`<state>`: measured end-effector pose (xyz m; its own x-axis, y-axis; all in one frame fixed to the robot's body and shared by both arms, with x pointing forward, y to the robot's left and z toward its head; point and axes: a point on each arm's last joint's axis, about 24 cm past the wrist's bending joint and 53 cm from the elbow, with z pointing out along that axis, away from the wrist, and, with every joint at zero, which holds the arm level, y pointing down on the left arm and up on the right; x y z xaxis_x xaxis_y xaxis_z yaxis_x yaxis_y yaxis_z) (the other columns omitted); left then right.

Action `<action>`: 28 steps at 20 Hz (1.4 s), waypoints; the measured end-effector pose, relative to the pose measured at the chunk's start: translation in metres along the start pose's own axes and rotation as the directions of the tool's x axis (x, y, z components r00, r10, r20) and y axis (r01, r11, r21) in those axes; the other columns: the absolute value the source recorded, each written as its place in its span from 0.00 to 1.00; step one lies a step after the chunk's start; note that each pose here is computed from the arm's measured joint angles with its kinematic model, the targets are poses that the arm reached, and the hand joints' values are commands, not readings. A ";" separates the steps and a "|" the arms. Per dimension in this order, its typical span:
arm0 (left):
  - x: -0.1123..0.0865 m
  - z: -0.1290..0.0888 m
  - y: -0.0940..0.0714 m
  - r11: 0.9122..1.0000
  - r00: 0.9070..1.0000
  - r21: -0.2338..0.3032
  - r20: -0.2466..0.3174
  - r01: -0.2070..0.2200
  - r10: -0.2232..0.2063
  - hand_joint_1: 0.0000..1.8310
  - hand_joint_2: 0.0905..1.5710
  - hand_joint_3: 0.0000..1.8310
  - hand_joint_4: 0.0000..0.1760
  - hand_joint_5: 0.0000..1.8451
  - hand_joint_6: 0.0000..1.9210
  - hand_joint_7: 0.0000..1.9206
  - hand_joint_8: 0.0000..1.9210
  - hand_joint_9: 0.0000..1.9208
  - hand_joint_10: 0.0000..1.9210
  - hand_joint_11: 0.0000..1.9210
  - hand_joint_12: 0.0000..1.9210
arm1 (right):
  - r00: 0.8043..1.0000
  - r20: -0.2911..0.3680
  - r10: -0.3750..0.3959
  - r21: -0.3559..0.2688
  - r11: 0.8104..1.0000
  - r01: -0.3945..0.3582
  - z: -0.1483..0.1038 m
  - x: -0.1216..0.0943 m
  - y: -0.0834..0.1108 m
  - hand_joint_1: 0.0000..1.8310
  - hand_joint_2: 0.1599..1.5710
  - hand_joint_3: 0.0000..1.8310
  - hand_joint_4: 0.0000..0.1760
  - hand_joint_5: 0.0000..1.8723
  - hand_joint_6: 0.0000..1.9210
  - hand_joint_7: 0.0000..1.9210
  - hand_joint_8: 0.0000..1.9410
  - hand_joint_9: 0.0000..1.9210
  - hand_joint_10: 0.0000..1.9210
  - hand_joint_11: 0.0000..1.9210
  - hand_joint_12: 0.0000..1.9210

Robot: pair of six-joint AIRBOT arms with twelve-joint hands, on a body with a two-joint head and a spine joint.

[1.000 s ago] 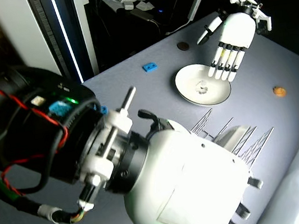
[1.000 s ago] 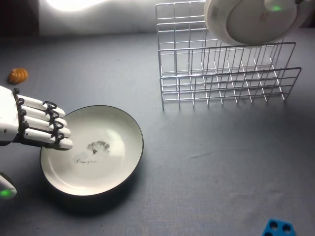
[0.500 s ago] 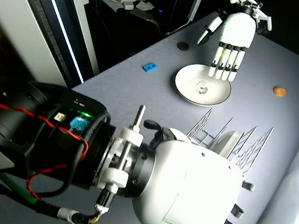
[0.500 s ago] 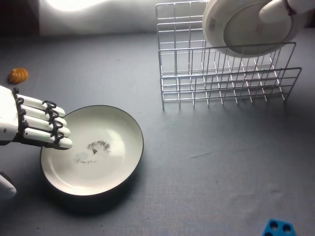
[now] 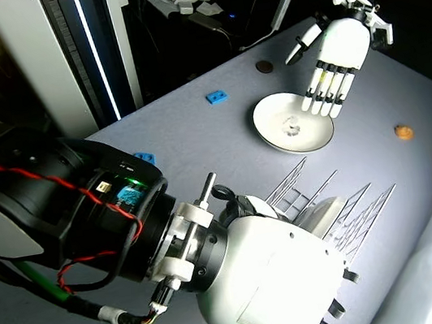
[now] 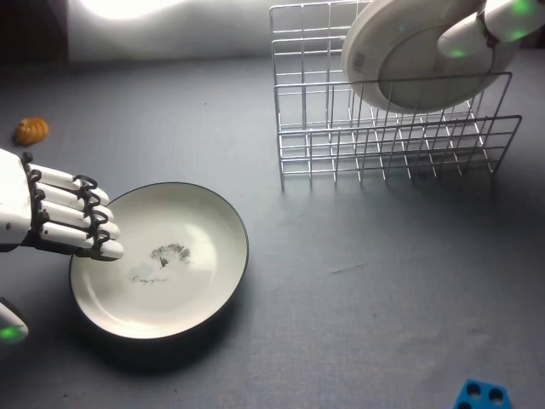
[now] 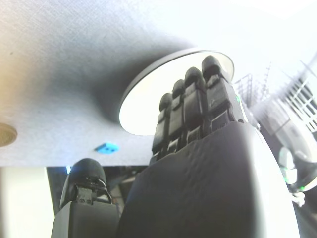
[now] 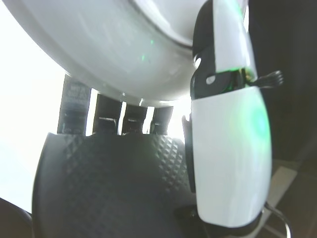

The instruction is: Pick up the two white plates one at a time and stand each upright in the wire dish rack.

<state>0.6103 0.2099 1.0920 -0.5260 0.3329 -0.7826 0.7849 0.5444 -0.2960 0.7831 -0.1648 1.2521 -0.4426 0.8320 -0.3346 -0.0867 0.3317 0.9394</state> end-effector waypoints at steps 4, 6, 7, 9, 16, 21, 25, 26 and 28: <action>0.000 0.000 0.000 1.000 1.000 0.000 0.000 0.000 0.000 0.00 0.70 0.00 0.00 0.03 0.00 0.04 0.00 0.03 0.00 0.00 0.04 | 1.000 -0.003 -0.001 -0.015 1.000 0.000 0.002 0.002 0.004 0.68 0.63 0.00 0.13 0.60 0.43 0.59 0.34 0.63 0.00 0.43 0.45; 0.000 0.000 0.000 1.000 1.000 0.000 0.000 0.000 0.000 0.00 0.70 0.00 0.00 0.04 0.00 0.05 0.00 0.04 0.00 0.00 0.03 | 1.000 -0.011 -0.002 -0.015 1.000 0.002 0.003 0.007 0.001 0.68 0.63 0.00 0.12 0.60 0.42 0.59 0.35 0.63 0.00 0.43 0.45; 0.000 0.000 0.000 1.000 1.000 0.000 0.000 0.000 0.000 0.00 0.71 0.00 0.00 0.04 0.00 0.05 0.00 0.04 0.00 0.00 0.05 | 1.000 -0.011 -0.002 -0.019 1.000 0.002 0.003 0.007 0.001 0.68 0.64 0.00 0.12 0.59 0.43 0.58 0.36 0.63 0.00 0.43 0.45; 0.000 0.000 0.000 1.000 1.000 0.000 0.000 0.000 0.000 0.00 0.71 0.00 0.00 0.04 0.00 0.04 0.00 0.04 0.00 0.00 0.05 | 1.000 -0.008 0.001 -0.022 1.000 -0.001 0.003 0.006 0.000 0.68 0.64 0.00 0.13 0.59 0.44 0.58 0.36 0.62 0.00 0.42 0.45; 0.000 0.000 0.000 1.000 1.000 0.000 0.000 0.003 -0.003 0.00 0.70 0.00 0.00 0.03 0.00 0.04 0.00 0.04 0.00 0.00 0.04 | 1.000 -0.003 0.003 -0.035 0.999 -0.003 0.004 0.004 -0.004 0.67 0.64 0.00 0.18 0.57 0.44 0.59 0.39 0.64 0.01 0.38 0.48; 0.000 0.000 0.000 1.000 1.000 0.000 0.000 0.003 -0.003 0.00 0.70 0.00 0.00 0.04 0.00 0.05 0.00 0.04 0.00 0.00 0.06 | 0.999 0.001 0.040 -0.043 0.998 -0.040 0.004 0.002 -0.006 0.68 0.64 0.00 0.18 0.57 0.44 0.58 0.40 0.63 0.00 0.38 0.47; 0.000 0.000 0.000 1.000 1.000 0.000 -0.002 0.002 -0.002 0.00 0.70 0.00 0.00 0.05 0.00 0.05 0.00 0.05 0.00 0.00 0.07 | 0.998 -0.001 0.058 -0.044 0.997 -0.058 0.004 0.003 -0.009 0.63 0.65 0.00 0.00 0.57 0.43 0.56 0.03 0.54 0.00 0.29 0.48; 0.000 0.000 0.000 1.000 1.000 0.000 -0.001 0.002 -0.002 0.00 0.70 0.00 0.00 0.04 0.00 0.05 0.00 0.04 0.00 0.00 0.06 | 0.998 -0.001 0.064 -0.046 0.997 -0.064 0.004 0.003 -0.009 0.63 0.64 0.00 0.00 0.59 0.40 0.59 0.02 0.56 0.01 0.28 0.49; 0.000 0.000 0.000 1.000 1.000 0.000 -0.001 0.002 -0.002 0.00 0.69 0.00 0.00 0.04 0.00 0.05 0.00 0.04 0.00 0.00 0.03 | 0.997 -0.002 0.075 -0.042 0.996 -0.075 0.004 0.003 -0.011 0.68 0.62 0.00 0.17 0.62 0.37 0.61 0.31 0.64 0.02 0.36 0.49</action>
<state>0.6102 0.2098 1.0918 -0.5282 0.3324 -0.7814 0.7837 0.5450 -0.2980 0.7862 -0.1642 1.2409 -0.4496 0.8535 -0.2633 -0.0910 0.2495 0.9641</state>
